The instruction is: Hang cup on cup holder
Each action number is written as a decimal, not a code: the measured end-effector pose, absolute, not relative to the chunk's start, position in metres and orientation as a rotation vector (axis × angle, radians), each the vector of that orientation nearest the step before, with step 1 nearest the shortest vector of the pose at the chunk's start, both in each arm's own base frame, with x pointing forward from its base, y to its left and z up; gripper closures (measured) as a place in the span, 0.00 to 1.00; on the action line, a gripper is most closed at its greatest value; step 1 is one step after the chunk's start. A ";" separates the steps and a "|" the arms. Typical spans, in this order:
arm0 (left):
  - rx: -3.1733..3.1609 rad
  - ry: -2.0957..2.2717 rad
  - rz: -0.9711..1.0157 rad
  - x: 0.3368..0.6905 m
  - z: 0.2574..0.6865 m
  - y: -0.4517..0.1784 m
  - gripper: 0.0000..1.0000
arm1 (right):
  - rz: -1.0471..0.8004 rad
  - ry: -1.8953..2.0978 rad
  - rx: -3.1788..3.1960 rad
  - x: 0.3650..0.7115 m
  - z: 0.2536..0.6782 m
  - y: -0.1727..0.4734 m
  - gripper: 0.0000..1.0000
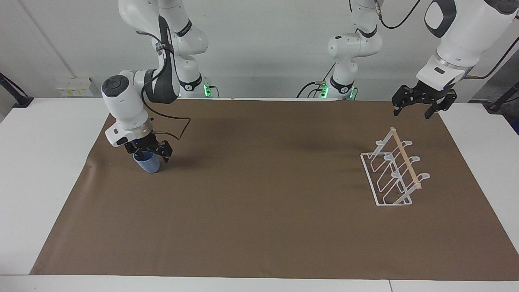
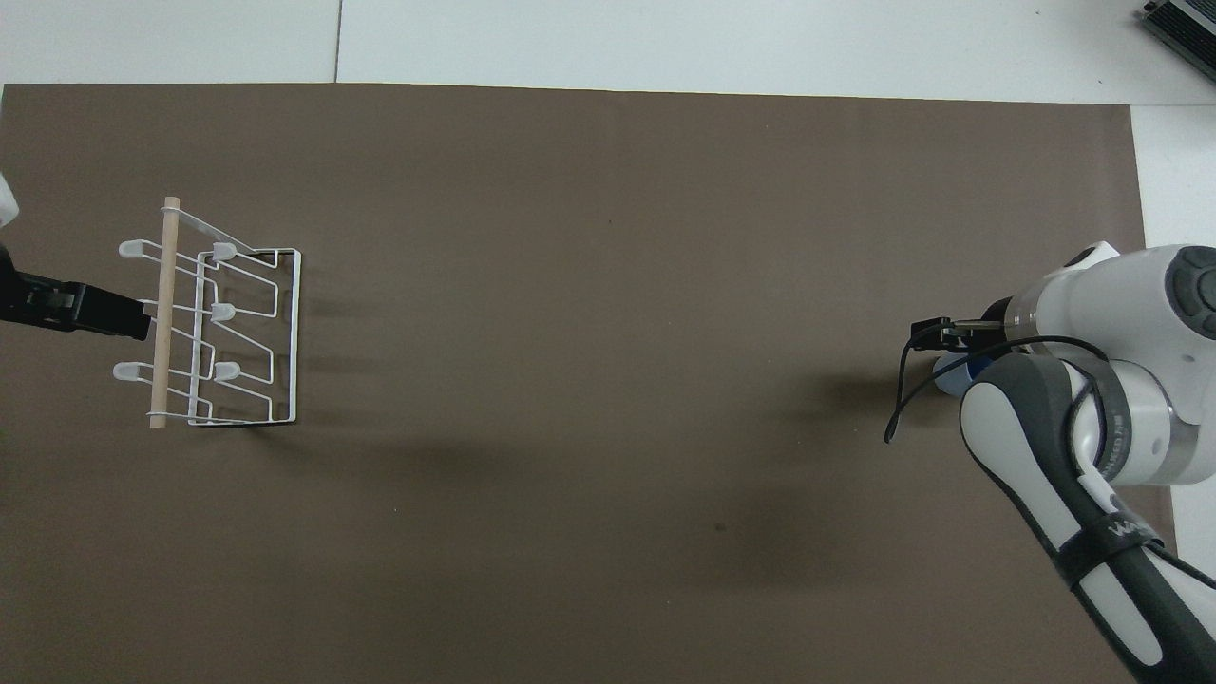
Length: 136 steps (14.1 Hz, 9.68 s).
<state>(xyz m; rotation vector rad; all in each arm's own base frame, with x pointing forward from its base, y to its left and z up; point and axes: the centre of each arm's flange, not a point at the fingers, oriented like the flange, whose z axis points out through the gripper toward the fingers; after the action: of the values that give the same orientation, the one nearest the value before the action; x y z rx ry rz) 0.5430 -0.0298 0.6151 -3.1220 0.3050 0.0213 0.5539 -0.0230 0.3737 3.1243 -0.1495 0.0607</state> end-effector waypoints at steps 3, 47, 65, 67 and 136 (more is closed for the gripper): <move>-3.122 0.305 0.022 0.543 0.615 -0.030 0.00 | 0.014 -0.149 3.125 0.545 0.360 -0.023 0.00; -2.941 -2.305 0.576 0.493 0.576 -0.191 0.00 | 0.334 -0.050 4.207 0.523 0.463 0.251 0.94; -2.886 -2.197 0.617 0.489 0.529 -0.213 0.00 | 0.478 -0.711 4.350 0.457 0.516 0.340 0.94; -2.924 -2.159 0.593 0.494 0.547 -0.208 0.00 | 0.475 -0.713 4.349 0.456 0.515 0.340 0.94; -2.765 -0.751 -1.033 0.609 0.514 -0.075 0.33 | 0.041 0.070 3.159 0.547 0.641 0.020 0.00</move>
<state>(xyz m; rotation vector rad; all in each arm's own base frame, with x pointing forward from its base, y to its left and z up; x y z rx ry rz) 0.6089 -0.0752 0.5137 -2.7646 -0.7513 -1.0331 0.5467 0.0205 0.6406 3.1587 0.0695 0.0412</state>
